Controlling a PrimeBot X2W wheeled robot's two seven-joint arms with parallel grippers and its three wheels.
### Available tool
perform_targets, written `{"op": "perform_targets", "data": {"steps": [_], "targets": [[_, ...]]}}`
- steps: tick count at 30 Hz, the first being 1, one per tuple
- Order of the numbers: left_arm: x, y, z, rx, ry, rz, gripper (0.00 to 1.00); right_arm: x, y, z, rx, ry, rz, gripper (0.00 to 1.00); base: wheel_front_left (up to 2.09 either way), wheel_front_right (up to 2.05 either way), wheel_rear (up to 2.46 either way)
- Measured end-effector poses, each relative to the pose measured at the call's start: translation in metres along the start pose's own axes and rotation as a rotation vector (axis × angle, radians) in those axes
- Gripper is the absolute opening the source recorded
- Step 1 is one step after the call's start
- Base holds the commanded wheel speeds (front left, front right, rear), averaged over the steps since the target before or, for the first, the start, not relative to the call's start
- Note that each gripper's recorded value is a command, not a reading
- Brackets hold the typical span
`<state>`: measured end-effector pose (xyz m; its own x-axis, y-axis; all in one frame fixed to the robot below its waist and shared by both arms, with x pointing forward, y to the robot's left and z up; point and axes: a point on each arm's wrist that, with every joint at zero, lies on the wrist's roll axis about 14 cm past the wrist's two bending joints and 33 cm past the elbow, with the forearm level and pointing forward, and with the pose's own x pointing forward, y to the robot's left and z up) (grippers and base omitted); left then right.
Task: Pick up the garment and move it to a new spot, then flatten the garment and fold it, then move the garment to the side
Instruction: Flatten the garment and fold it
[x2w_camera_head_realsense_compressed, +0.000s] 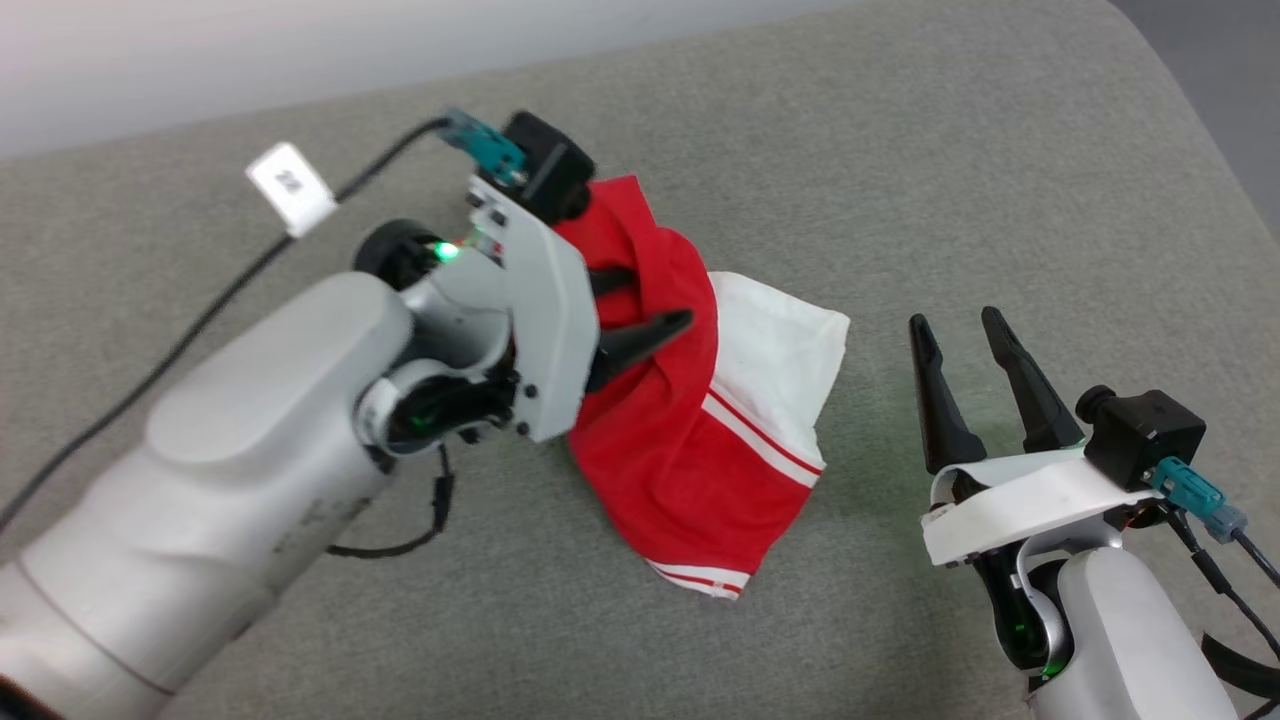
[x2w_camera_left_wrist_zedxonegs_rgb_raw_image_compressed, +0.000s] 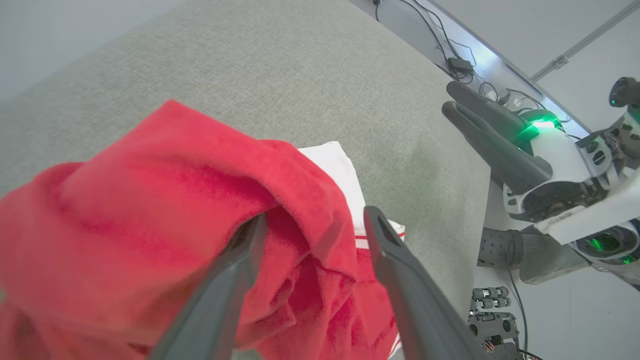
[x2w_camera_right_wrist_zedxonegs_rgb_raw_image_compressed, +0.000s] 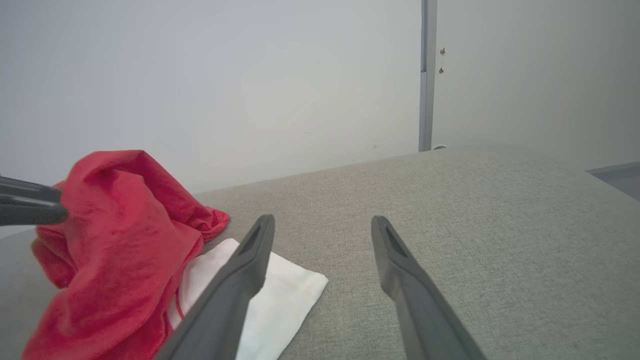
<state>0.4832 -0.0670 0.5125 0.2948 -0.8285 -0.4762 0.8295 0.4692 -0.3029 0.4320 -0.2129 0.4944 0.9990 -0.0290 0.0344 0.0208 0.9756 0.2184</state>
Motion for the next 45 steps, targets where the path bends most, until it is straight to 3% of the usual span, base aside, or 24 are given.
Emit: {"op": "perform_targets", "data": {"steps": [7, 17, 30, 38, 40, 41, 42, 45], "targets": [[-0.035, 0.023, 0.004, -0.016, -0.018, 0.09, 1.0, 0.006, 0.013, 0.002, 0.002, -0.004, 0.035, 1.0, 0.0, 0.0, 0.0], [-0.047, 0.039, -0.042, -0.076, 0.097, 0.137, 1.0, 0.011, 0.019, -0.002, -0.009, 0.01, 0.055, 1.0, 0.0, 0.0, 0.0], [-0.028, 0.084, -0.1, -0.119, 0.196, 0.201, 1.0, 0.018, 0.005, -0.012, -0.027, 0.03, 0.023, 1.0, 0.0, 0.0, 0.0], [-0.009, 0.098, -0.111, -0.181, 0.188, 0.208, 0.98, 0.017, -0.004, -0.02, -0.034, 0.047, 0.002, 1.0, 0.0, 0.0, 0.0], [-0.008, 0.1, -0.113, -0.203, 0.193, 0.213, 0.42, 0.017, -0.004, -0.02, -0.034, 0.049, 0.002, 1.0, 0.0, 0.0, 0.0], [-0.008, 0.102, -0.115, -0.217, 0.196, 0.215, 0.07, 0.018, -0.003, -0.021, -0.034, 0.049, 0.003, 1.0, 0.0, 0.0, 0.0], [-0.008, 0.103, -0.116, -0.231, 0.199, 0.22, 0.0, 0.018, -0.003, -0.021, -0.034, 0.05, 0.003, 1.0, 0.0, 0.0, 0.0], [-0.008, 0.102, -0.118, -0.256, 0.214, 0.219, 0.0, 0.018, -0.003, -0.02, -0.032, 0.048, 0.004, 1.0, 0.0, 0.0, 0.0]]}}
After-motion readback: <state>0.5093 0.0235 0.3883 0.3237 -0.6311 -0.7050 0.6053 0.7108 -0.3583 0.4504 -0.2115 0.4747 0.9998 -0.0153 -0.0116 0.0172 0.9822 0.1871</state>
